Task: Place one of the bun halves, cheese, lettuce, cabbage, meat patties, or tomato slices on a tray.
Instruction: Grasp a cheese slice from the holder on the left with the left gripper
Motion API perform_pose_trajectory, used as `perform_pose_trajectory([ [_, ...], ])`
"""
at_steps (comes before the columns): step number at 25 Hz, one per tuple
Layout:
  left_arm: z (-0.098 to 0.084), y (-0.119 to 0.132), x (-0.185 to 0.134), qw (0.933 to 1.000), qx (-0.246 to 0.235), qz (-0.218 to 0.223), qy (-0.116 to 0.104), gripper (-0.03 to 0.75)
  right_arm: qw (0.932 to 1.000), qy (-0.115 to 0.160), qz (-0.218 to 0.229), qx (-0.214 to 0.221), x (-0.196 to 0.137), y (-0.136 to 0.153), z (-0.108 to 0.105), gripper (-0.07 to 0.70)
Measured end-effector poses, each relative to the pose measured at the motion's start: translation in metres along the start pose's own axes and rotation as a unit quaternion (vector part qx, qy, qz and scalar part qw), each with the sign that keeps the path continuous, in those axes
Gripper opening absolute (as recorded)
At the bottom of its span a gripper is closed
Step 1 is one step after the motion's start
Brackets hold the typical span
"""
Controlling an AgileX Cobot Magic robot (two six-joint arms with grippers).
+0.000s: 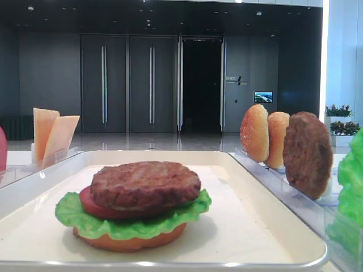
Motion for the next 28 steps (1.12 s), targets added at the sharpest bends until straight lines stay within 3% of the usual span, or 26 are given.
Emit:
perform_pose_trajectory([
  [23,0.0005,0.0,0.0001,1.0,0.002,0.0,0.008,0.692,1.0,0.0,0.0,0.0,0.0,0.0,0.0,0.489],
  [28,-0.0008,0.0093,0.0032,0.9985,0.016,0.051,0.011,0.692,1.0,0.0,0.0,0.0,0.0,0.0,0.0,0.489],
])
Point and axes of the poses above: a point on each arm's last joint axis where the gripper is mounted, y pointing out along that axis toward the gripper, z along the wrist's bending axis when the last joint is at zero, x = y × z, the point moved 5 cm from there along y, pointing out along that axis toward the gripper, and after that the axes turned 15 degrees about -y, right-handed, at the moved point
